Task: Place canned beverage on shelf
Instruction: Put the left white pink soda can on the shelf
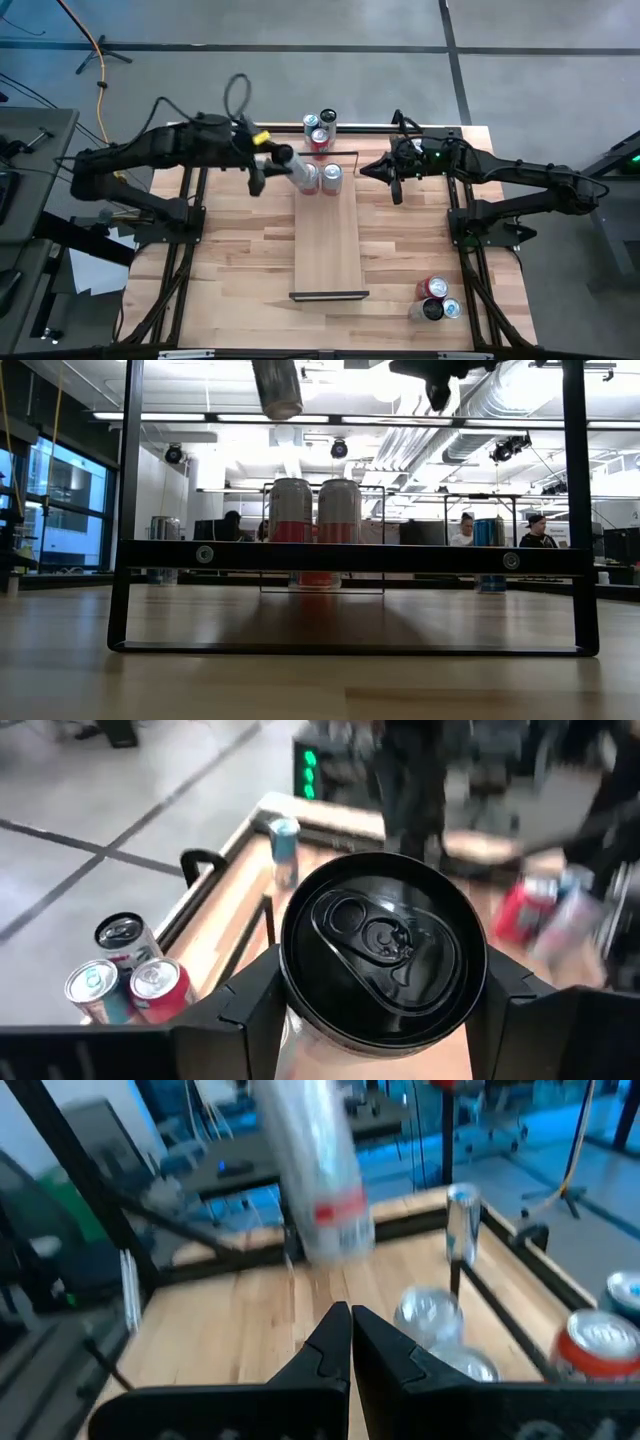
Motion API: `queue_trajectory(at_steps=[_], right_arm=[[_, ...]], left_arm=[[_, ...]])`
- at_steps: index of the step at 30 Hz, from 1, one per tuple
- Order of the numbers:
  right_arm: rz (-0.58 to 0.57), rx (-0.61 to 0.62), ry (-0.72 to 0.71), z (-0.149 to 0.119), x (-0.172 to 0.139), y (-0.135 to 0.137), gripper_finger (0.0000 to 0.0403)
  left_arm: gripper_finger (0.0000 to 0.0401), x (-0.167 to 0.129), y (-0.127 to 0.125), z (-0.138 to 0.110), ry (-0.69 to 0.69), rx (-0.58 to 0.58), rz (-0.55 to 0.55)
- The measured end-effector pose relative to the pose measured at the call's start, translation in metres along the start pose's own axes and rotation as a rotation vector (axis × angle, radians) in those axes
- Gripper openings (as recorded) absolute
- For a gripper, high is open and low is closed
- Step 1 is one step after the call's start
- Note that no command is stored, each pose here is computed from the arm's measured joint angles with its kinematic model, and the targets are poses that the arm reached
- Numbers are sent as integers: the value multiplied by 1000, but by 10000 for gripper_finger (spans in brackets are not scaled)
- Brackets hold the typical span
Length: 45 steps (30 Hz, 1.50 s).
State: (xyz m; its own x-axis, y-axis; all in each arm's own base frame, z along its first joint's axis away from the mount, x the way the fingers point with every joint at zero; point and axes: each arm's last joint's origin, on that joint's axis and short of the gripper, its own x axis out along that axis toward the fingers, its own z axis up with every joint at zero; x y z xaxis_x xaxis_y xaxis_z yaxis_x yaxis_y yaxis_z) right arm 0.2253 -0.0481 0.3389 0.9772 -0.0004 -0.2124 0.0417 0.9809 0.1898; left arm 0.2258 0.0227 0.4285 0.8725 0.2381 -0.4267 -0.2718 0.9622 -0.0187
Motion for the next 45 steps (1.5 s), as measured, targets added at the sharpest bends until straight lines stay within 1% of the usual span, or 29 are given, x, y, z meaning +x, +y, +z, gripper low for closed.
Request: queue_trajectory(at_steps=[4, 9, 11, 14, 17, 19, 22, 25, 30, 32, 36, 41, 45], right_arm=[[28, 51, -124, 12, -1, 2, 0], [96, 16, -228, 23, -3, 6, 0], [104, 5, -249, 25, -4, 6, 0], [105, 3, -255, 26, -4, 6, 0], [105, 3, -254, 26, -4, 6, 0], [105, 4, -252, 26, -4, 6, 0], [104, 5, -248, 25, -4, 6, 0], [104, 5, -248, 25, -4, 6, 0], [103, 6, -242, 25, -4, 6, 0], [102, 8, -236, 24, -3, 6, 0], [102, 17, -231, 24, -3, 6, 0], [101, 18, -226, 23, -3, 6, 0], [101, 16, -225, 23, -3, 6, 0]], left_arm=[[174, 7, -11, -1, 15, 83, -27], [174, 7, -17, -5, -48, 116, -14], [174, 9, -18, -8, -66, 114, -19], [174, 9, -18, -13, -47, 96, -18], [174, 9, -18, -11, -68, 78, -20], [174, 9, -18, -10, -71, 54, -17], [174, 12, -18, -13, -38, -4, -1], [174, 24, -20, -19, 25, -54, 12], [174, 51, -25, -26, 98, -89, 31], [174, 63, -27, -31, 139, -84, 56], [175, 85, -25, -42, 219, -60, 141], [175, 105, -24, -51, 280, -71, 173], [175, 114, -25, -56, 298, -105, 194]])
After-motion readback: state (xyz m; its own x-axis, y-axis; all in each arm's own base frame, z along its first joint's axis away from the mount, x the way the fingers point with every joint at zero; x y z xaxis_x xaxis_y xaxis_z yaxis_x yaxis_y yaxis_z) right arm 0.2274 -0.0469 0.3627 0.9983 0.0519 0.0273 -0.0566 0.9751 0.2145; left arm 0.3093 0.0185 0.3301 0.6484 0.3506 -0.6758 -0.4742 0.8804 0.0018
